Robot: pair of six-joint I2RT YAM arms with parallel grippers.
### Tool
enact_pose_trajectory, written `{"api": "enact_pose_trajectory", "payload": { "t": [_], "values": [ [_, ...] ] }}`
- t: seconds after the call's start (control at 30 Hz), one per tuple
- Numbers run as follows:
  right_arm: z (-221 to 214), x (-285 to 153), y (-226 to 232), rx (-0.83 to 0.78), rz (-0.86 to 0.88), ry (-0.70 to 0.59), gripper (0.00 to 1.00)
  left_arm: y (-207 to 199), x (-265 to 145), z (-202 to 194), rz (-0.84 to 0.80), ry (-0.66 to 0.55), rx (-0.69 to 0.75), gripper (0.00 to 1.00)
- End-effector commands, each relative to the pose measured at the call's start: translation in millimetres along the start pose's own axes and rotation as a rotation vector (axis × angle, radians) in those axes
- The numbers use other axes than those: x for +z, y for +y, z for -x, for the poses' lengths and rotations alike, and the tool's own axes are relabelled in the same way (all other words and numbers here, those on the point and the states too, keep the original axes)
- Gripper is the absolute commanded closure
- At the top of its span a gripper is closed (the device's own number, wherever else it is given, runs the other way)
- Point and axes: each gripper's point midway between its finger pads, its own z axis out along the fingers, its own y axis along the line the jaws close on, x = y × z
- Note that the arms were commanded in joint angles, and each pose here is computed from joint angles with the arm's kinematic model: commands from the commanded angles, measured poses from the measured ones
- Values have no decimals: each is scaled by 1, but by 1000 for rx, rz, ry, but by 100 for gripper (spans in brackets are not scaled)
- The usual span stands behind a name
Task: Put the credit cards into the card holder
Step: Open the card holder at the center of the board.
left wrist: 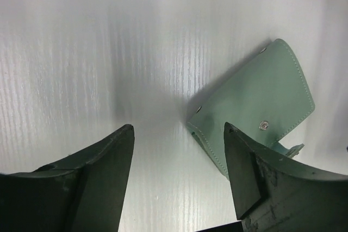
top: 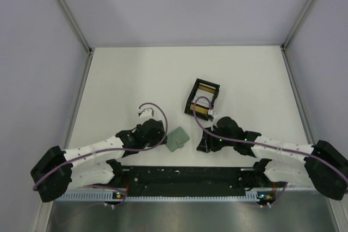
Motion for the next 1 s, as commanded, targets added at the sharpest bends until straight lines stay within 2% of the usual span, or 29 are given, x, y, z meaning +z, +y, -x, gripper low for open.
{"api": "enact_pose_trajectory", "payload": {
  "t": [0.0,0.13,0.23,0.3,0.33,0.37,0.57,0.77,0.87,0.93,0.97],
  "values": [
    [33,17,7,198,-72,-33,56,-18,-10,33,-31,-97,50,26],
    [50,39,29,287,2,-25,57,-37,-8,47,-73,-105,106,21],
    [58,50,42,344,57,-15,52,-43,1,40,-111,-48,99,23],
    [62,57,46,370,64,-4,53,-41,6,31,-115,-4,84,41],
    [63,60,45,386,49,0,53,-38,8,24,-108,18,80,54],
    [66,62,46,386,48,-1,53,-36,9,19,-105,35,75,63],
    [72,86,41,386,-3,46,56,-30,8,3,-118,89,62,100],
    [94,97,39,335,-32,57,58,-21,10,-10,-74,147,43,100],
    [115,81,40,246,-72,2,56,-20,5,2,-52,104,40,100],
    [136,62,46,163,-53,-61,52,-31,-4,22,-71,52,49,100],
    [147,51,49,135,-49,-94,50,-44,-11,38,-100,10,54,97]
  ]
}}
